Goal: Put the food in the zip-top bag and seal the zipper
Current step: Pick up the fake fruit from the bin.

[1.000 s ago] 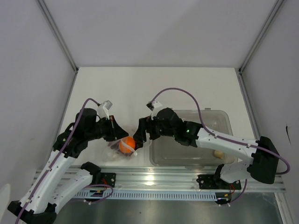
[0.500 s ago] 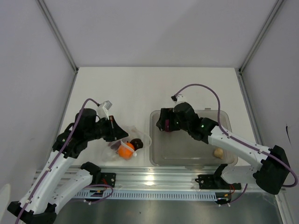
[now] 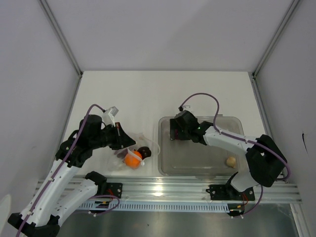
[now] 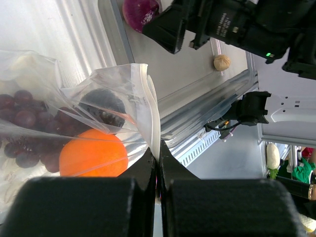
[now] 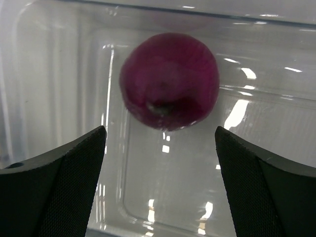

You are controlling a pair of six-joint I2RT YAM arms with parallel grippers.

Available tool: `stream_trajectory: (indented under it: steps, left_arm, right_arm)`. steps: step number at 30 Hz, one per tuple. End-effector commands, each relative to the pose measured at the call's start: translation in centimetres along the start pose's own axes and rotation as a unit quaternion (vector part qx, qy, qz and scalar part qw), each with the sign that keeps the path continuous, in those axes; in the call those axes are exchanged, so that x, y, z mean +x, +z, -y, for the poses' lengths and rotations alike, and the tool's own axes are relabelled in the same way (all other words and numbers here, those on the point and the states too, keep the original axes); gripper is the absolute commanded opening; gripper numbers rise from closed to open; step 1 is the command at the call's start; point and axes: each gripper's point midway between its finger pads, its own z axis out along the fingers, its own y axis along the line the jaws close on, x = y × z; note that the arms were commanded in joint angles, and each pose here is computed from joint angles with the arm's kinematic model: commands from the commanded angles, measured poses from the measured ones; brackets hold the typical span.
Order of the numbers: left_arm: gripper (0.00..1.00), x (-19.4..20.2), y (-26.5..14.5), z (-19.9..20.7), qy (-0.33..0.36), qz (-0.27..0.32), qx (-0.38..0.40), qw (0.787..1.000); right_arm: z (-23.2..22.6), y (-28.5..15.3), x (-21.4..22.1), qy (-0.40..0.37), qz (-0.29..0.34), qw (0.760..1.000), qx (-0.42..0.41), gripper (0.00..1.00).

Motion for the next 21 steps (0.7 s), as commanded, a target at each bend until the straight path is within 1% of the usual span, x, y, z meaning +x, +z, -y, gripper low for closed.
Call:
stream_trajectory:
  steps: [1, 4, 7, 13, 16, 19, 21]
  left_arm:
    - [0.01, -0.8, -0.3, 1.4, 0.015, 0.015, 0.027, 0.999]
    - [0.01, -0.8, -0.2, 1.3, 0.015, 0.013, 0.028, 0.999]
    - [0.01, -0.8, -0.2, 1.4, 0.017, 0.014, 0.028, 0.999]
    - [0.01, -0.7, 0.0, 1.2, 0.016, 0.010, 0.025, 1.000]
    - [0.01, -0.7, 0.0, 1.1, 0.017, 0.011, 0.025, 0.999]
    - [0.01, -0.7, 0.1, 1.0, 0.016, 0.009, 0.024, 1.000]
    - [0.01, -0.6, 0.2, 0.9, 0.015, 0.008, 0.023, 1.000]
  right_arm:
    - [0.6, 0.9, -2.0, 0.000, 0.031, 0.999, 0.038, 0.92]
    - [1.0, 2.0, -1.9, -0.011, 0.031, 0.998, 0.054, 0.92]
    - [0.6, 3.1, -2.2, -0.021, 0.041, 0.998, 0.048, 0.93]
    - [0.2, 5.1, -2.1, -0.031, 0.036, 0.998, 0.044, 0.92]
    - [0.1, 5.7, -1.8, -0.034, 0.033, 0.998, 0.041, 0.87]
    - [-0.1, 5.6, -1.6, -0.038, 0.036, 0.998, 0.037, 0.71]
    - [-0.2, 5.1, -1.8, -0.039, 0.042, 0.998, 0.031, 0.64]
